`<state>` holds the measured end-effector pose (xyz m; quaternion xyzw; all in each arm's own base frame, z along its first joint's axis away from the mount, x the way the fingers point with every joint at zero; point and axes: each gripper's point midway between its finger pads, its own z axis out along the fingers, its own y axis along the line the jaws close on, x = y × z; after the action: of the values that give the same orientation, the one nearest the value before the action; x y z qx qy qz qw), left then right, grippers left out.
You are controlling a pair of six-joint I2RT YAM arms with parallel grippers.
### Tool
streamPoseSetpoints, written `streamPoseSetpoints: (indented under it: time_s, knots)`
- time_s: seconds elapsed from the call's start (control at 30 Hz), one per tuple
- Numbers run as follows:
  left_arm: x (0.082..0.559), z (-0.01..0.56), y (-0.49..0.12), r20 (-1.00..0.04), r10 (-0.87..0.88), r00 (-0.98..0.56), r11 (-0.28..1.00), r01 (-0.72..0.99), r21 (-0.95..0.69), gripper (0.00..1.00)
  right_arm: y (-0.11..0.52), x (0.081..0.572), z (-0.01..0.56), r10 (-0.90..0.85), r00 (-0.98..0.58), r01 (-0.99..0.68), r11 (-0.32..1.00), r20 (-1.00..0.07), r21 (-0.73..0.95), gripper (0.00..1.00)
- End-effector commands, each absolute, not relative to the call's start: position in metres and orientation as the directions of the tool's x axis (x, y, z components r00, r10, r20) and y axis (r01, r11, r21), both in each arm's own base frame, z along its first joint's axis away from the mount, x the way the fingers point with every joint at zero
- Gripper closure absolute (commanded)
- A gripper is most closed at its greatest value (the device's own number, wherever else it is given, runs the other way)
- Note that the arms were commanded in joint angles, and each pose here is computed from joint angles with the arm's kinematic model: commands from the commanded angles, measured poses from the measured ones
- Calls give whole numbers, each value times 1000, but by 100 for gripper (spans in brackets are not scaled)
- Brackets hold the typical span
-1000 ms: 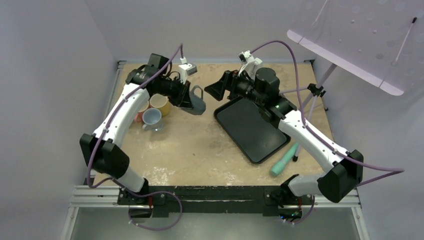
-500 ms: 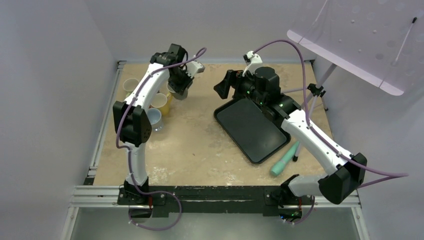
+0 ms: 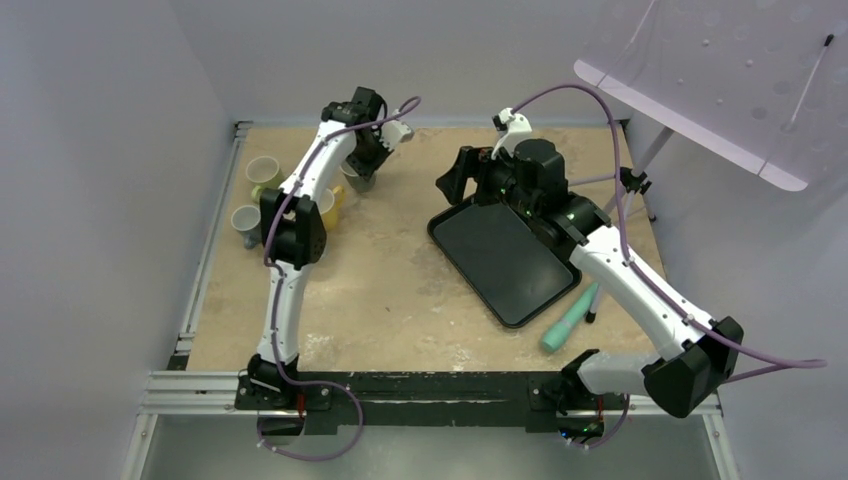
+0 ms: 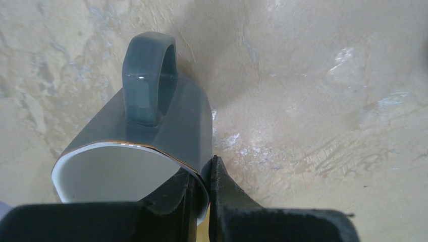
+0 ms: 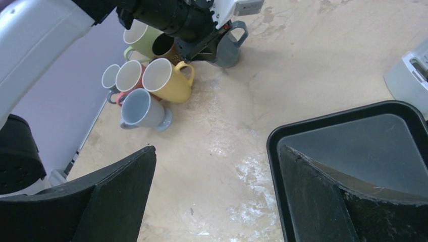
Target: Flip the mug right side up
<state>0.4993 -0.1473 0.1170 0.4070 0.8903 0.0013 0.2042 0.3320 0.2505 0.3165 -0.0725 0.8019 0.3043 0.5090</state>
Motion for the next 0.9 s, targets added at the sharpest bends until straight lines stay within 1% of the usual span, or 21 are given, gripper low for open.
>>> streamPoseSetpoints:
  time_s: [0.0,0.23,0.27,0.3,0.4,0.43,0.53,0.6,0.67,0.77,0.87]
  knots:
    - [522,136,-121,-404,686,-605,716,658,231,100,238,327,321,185,-443,-415,825,-877,383,3]
    - [510,108,-111,-346,685,-641,717,677,165,100,236,326,320,166,-452,-412,832,-876,370,2]
    - [508,105,-110,-336,684,-647,718,678,157,95,236,326,320,164,-451,-412,834,-877,368,2]
    - [507,103,-109,-331,682,-652,721,676,152,87,236,326,321,164,-450,-414,833,-878,367,2]
    - [508,110,-108,-348,668,-658,733,662,155,58,236,327,321,160,-450,-414,834,-879,364,2]
    - [509,115,-107,-361,662,-657,738,655,162,52,236,327,321,158,-450,-415,835,-879,362,2]
    - [517,142,-105,-415,647,-639,753,623,215,41,237,328,318,152,-455,-414,836,-878,360,1]
    - [520,163,-105,-456,640,-619,758,607,239,34,237,328,316,148,-457,-414,837,-877,357,1]
    - [518,192,-105,-506,626,-593,767,587,261,30,233,330,313,147,-459,-394,851,-876,348,1]
    - [507,234,-102,-577,590,-565,793,540,282,27,218,333,308,162,-445,-327,886,-881,328,1]
    - [476,262,-105,-644,534,-548,821,520,238,26,194,335,303,203,-398,-240,918,-895,315,1]
